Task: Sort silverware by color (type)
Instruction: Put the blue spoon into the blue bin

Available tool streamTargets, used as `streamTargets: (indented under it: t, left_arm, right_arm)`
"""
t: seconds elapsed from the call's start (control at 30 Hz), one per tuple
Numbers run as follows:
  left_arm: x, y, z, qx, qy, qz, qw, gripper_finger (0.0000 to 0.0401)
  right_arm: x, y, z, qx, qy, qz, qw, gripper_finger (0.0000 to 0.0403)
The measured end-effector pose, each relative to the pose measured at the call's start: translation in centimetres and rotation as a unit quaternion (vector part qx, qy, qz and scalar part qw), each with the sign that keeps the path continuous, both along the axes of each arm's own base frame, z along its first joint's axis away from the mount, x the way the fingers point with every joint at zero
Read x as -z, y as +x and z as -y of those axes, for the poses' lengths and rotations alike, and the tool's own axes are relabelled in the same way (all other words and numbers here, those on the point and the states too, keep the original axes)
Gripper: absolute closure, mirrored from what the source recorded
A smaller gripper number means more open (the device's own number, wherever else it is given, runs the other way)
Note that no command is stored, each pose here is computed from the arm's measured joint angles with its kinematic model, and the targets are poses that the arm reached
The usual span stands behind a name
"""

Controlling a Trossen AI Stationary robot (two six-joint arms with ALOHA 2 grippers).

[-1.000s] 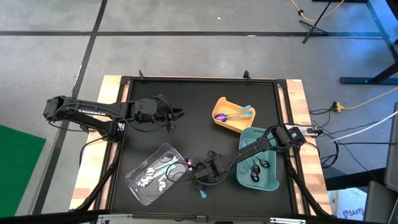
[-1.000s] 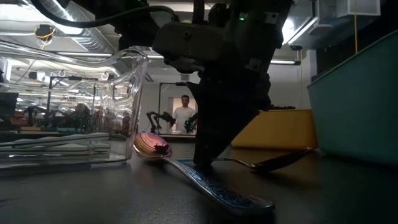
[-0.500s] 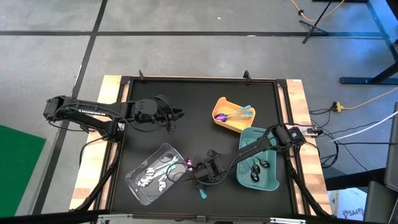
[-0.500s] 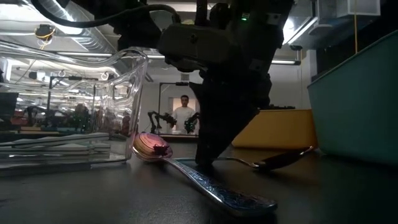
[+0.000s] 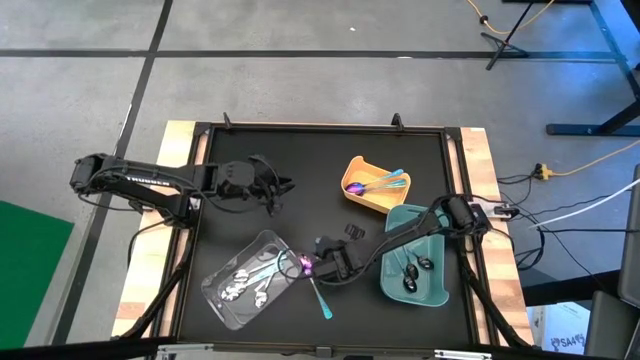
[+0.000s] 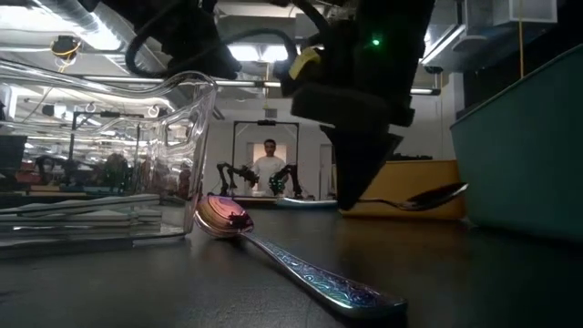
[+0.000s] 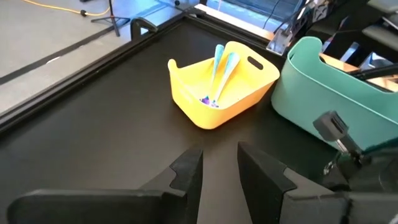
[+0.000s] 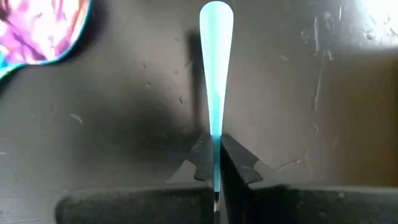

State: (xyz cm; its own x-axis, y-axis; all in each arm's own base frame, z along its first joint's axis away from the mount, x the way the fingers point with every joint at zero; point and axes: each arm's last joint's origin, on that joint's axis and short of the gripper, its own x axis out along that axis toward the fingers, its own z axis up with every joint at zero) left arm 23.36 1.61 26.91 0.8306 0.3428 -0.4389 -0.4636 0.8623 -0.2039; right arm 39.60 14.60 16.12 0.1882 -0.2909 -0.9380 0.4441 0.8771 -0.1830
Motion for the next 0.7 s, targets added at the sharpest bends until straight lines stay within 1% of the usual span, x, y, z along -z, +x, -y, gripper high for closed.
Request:
streamTargets:
  t: [0.23, 0.3, 0.57, 0.7]
  left_arm:
    - [0.0, 0.0, 0.5, 0.011, 0.000, -0.002, 1.000, 0.0307]
    - [0.0, 0.0, 0.6, 0.014, 0.000, -0.002, 1.000, 0.0307]
    - [0.0, 0.0, 0.9, 0.019, 0.000, -0.003, 1.000, 0.0307]
    - [0.0, 0.0, 0.9, 0.017, 0.001, -0.003, 1.000, 0.0307]
  right_arm:
    - [-1.5, -0.5, 0.5, 0.003, -0.010, 0.002, 1.000, 0.0402]
    - [-2.4, -0.7, 0.6, 0.002, -0.012, 0.007, 1.000, 0.0402]
    - [-6.5, -2.0, 1.2, -0.014, -0.014, 0.041, 0.999, 0.0402]
    - [-8.9, -3.2, 1.6, -0.020, -0.004, 0.051, 0.998, 0.0402]
